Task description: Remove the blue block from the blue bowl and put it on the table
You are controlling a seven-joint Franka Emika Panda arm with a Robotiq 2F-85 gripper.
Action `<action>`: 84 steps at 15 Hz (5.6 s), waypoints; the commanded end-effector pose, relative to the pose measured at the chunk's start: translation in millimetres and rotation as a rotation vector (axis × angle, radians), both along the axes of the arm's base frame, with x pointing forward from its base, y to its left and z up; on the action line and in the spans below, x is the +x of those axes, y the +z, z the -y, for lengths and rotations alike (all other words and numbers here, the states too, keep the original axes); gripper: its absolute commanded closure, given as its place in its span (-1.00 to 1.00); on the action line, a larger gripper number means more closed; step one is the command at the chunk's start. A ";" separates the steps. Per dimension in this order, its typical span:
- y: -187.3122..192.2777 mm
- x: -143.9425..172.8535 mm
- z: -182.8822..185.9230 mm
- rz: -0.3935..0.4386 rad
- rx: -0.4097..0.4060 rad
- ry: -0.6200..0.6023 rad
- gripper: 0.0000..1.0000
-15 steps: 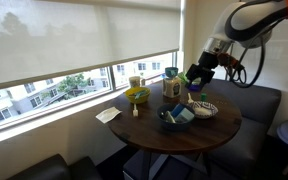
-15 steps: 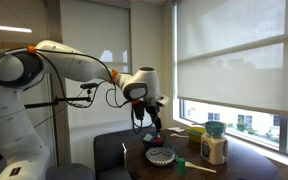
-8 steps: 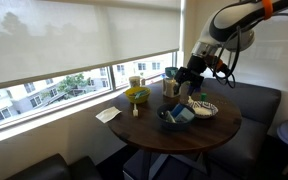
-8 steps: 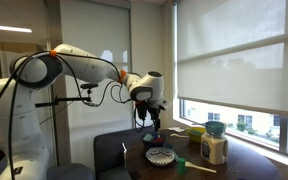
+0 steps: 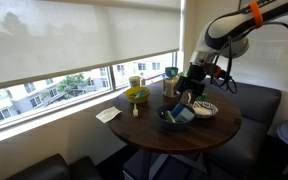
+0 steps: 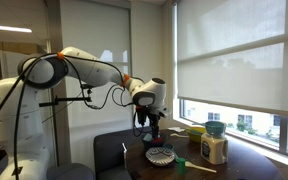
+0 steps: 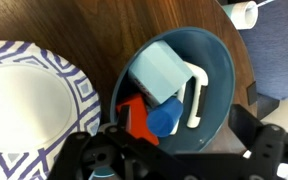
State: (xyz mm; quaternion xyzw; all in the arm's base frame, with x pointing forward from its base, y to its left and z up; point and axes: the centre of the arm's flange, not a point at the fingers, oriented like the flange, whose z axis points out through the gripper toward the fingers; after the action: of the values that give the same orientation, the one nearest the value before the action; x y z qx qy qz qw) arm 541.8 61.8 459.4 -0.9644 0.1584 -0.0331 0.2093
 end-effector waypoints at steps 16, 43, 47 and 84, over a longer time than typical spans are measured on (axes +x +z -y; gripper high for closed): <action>-20.0 26.4 -0.3 0.009 0.013 -0.092 0.44; 99.4 20.9 66.4 0.225 -0.582 -0.197 0.30; 91.4 70.0 59.7 0.258 -0.475 -0.178 0.80; -1.9 217.5 -15.9 -0.190 -0.657 0.023 0.80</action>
State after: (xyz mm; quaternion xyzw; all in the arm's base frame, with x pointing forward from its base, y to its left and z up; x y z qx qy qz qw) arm 728.2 66.2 455.7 -0.9836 0.1406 0.0214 -0.1106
